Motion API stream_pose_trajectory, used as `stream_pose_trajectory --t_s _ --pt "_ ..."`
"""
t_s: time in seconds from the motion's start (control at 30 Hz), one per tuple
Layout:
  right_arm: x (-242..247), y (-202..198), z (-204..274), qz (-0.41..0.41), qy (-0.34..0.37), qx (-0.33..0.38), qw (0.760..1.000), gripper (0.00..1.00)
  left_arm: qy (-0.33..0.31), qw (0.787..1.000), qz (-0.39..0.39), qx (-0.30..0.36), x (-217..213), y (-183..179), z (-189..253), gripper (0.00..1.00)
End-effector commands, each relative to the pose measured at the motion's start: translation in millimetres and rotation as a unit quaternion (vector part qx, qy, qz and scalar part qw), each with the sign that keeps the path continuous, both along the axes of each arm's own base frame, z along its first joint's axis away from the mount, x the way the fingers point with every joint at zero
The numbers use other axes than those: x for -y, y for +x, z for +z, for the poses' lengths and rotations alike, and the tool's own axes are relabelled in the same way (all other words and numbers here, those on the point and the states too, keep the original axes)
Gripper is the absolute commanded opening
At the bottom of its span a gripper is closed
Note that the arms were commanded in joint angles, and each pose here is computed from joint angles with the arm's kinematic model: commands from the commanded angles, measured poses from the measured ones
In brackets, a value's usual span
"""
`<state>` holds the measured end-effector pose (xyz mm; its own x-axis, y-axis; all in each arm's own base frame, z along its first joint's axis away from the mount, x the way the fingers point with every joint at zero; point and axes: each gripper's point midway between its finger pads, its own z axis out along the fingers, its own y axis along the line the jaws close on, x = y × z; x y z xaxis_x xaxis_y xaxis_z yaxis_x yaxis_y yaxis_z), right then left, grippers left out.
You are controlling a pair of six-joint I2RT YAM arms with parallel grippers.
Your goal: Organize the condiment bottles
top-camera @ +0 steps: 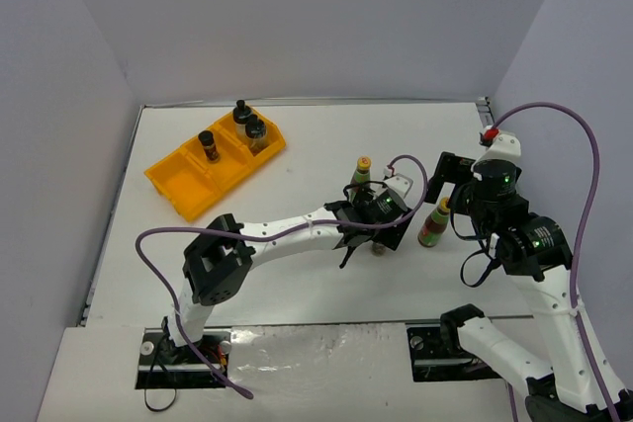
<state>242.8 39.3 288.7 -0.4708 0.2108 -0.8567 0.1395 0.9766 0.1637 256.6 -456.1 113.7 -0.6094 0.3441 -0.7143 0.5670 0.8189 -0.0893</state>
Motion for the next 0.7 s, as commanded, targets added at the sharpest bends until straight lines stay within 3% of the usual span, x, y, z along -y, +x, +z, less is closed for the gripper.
stream_pose_trajectory --t_s 0.0,0.23,0.57,0.67 --pt "3 5 21 -0.006 -0.001 0.035 0.999 1.0 -0.049 0.999 0.005 0.011 12 8 23 0.81" --pt "4 6 24 -0.011 -0.002 0.039 0.999 1.0 -0.052 0.999 0.003 0.003 14 6 13 0.77" --pt "5 6 24 -0.014 -0.005 0.039 0.999 1.0 -0.061 0.998 -0.009 -0.001 16 1 11 0.63" --pt "5 6 25 -0.013 -0.005 0.04 0.999 1.0 -0.061 0.998 -0.012 0.0 17 2 12 0.5"
